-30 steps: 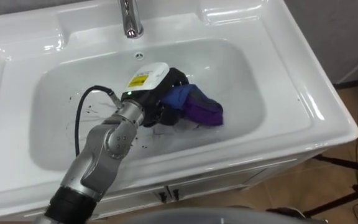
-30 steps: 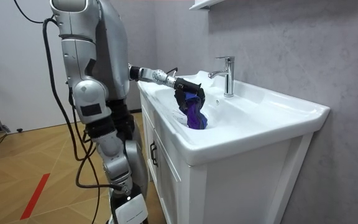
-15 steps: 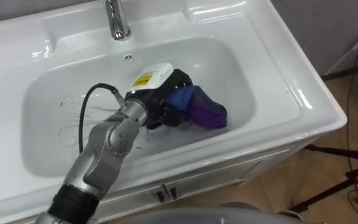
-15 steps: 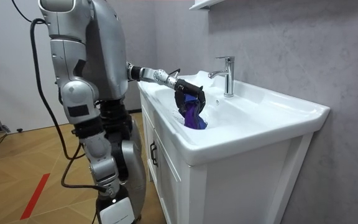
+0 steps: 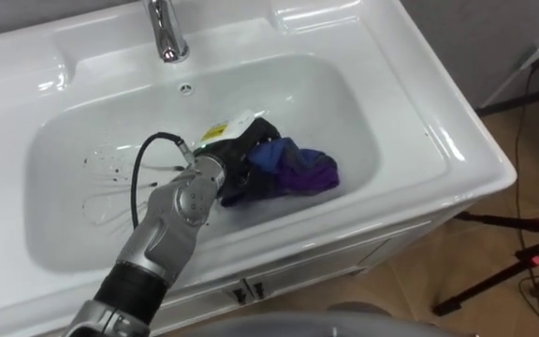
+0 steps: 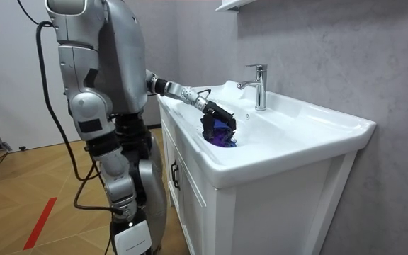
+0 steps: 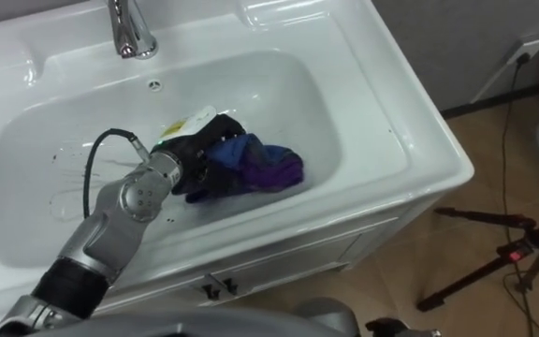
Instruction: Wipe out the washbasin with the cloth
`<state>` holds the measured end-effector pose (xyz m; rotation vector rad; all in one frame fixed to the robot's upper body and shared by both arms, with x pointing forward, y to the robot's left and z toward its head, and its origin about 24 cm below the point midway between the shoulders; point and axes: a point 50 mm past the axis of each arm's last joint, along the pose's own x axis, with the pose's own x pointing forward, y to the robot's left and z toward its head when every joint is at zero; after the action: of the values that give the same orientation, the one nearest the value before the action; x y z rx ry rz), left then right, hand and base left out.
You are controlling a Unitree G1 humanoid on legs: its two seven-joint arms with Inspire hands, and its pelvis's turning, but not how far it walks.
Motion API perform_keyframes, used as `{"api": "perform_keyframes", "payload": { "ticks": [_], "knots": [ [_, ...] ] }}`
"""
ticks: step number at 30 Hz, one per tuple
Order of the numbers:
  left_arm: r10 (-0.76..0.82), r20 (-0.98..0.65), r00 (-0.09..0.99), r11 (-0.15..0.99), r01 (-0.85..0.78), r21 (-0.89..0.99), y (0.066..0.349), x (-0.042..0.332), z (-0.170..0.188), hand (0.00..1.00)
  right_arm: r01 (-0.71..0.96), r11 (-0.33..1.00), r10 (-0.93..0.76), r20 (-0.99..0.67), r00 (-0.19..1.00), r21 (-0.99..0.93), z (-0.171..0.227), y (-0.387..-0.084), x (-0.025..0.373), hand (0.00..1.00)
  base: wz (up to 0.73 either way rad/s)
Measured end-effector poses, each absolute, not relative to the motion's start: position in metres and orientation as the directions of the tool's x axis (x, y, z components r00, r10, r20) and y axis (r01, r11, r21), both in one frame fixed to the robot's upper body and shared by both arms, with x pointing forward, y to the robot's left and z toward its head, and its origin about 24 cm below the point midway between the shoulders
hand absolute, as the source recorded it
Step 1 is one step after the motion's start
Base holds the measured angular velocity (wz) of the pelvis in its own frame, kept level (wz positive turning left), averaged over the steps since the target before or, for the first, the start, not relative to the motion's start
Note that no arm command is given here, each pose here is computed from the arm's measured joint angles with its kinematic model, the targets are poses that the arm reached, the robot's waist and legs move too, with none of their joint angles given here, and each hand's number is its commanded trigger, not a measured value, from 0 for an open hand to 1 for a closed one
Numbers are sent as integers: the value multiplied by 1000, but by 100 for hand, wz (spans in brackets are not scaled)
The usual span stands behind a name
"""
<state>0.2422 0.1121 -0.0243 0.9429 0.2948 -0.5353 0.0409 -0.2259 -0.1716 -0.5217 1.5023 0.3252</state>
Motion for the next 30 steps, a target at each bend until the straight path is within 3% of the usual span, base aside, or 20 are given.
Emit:
{"api": "perform_keyframes", "payload": {
  "ticks": [18, 25, 30],
  "knots": [
    [-244, -540, 806, 387, 591, 708, 116, 241, -41, 100, -567, 815, -143, -990, 9, -123, -171, -227, 37, 0, -6],
    [-185, -564, 805, 415, 584, 697, 129, 238, -52, 100, -491, 860, -168, -986, -10, -141, -169, -236, 32, 0, -9],
    [-74, -573, 816, 451, 540, 711, 159, 231, -61, 100, -454, 872, -211, -977, -13, -182, -167, -246, 31, 0, -2]
  ]
}}
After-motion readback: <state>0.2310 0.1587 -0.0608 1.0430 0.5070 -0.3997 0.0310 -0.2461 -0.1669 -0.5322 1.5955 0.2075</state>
